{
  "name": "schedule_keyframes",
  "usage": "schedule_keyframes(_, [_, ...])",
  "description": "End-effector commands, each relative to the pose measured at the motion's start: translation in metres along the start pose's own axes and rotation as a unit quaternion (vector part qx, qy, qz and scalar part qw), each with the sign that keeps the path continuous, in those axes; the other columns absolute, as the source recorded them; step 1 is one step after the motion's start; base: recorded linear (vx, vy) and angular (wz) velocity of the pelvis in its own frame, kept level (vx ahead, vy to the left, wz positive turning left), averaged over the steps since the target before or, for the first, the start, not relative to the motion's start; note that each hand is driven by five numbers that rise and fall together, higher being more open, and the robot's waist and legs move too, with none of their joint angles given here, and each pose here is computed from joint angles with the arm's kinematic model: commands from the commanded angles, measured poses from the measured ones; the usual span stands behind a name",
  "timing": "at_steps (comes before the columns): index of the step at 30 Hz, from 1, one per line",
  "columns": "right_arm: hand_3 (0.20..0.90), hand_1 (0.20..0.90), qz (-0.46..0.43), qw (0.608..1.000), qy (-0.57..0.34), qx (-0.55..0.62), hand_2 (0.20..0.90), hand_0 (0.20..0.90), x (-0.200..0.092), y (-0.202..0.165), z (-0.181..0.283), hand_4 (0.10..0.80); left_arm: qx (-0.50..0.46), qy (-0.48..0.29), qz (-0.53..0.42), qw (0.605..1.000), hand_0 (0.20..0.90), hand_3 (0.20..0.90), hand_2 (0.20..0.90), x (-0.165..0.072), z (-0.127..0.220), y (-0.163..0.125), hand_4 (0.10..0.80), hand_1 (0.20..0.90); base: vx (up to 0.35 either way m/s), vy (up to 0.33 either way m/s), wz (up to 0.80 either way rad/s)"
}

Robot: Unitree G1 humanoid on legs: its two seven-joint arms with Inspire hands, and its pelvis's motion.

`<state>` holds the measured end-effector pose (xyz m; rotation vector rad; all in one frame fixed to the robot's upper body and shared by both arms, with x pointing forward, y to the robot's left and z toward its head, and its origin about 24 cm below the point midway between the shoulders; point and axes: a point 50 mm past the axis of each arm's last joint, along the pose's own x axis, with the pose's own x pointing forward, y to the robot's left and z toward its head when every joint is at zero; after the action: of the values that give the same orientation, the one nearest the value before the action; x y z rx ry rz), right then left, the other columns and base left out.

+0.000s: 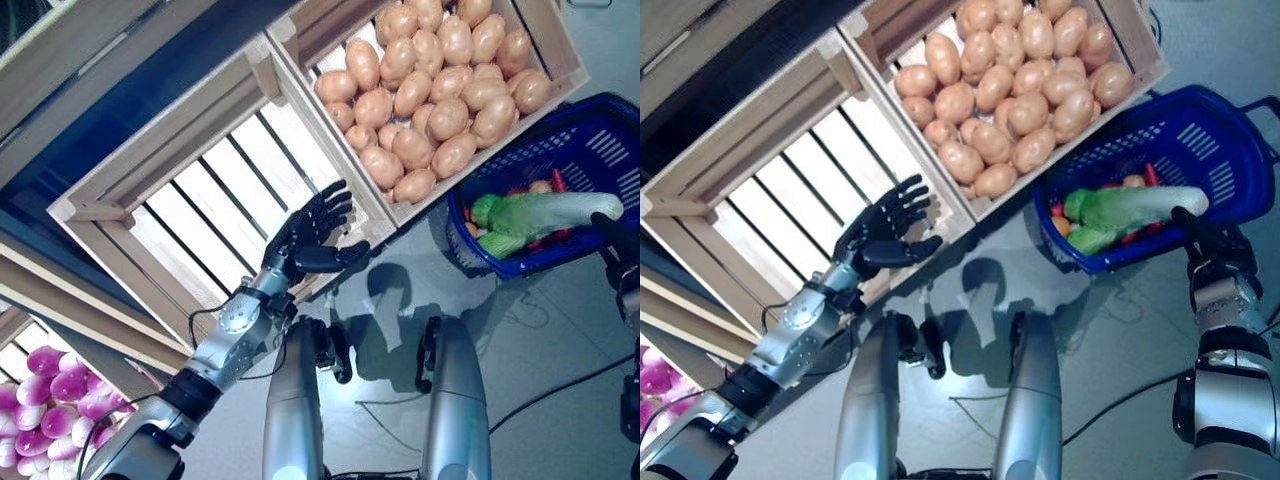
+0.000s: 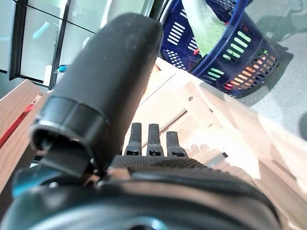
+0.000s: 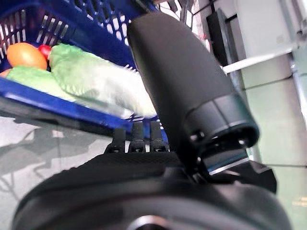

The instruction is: Put vegetables into the basket

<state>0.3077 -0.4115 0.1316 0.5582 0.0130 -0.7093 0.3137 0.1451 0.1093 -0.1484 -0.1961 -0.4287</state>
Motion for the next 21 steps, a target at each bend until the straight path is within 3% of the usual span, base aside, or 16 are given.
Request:
schedule_keyframes(1, [0.900,0.900,0.010,0.999,-0.051,-0.006,0.900,0.900,-0.002,-0.014,0.026,0.800,0.017,-0.096,-0.037,0.995,0.900,0.900,0.900,0.008,0.043,-0.003,0.800,0.900,0.043,-0.001,0.04])
schedule_keyframes(8, [0.900,0.900,0.052,0.999,-0.015,0.008,0.900,0.900,-0.005,-0.009,-0.015,0.800,0.016,-0.070,-0.035,0.997,0.900,0.900,0.900,0.003,0.031,0.000,0.800,0.900,0.043,0.016,0.04])
schedule_keyframes(13, [0.900,0.900,0.087,0.995,0.014,0.051,0.900,0.900,-0.020,0.006,-0.081,0.800,0.010,-0.034,-0.029,0.999,0.900,0.900,0.900,-0.003,0.008,-0.001,0.800,0.900,0.092,0.034,0.00])
schedule_keyframes(21, [0.900,0.900,0.129,0.986,0.085,0.068,0.900,0.900,-0.089,0.010,-0.188,0.800,-0.026,0.058,0.009,0.998,0.900,0.900,0.900,-0.046,-0.055,-0.007,0.800,0.900,0.185,0.066,-0.09])
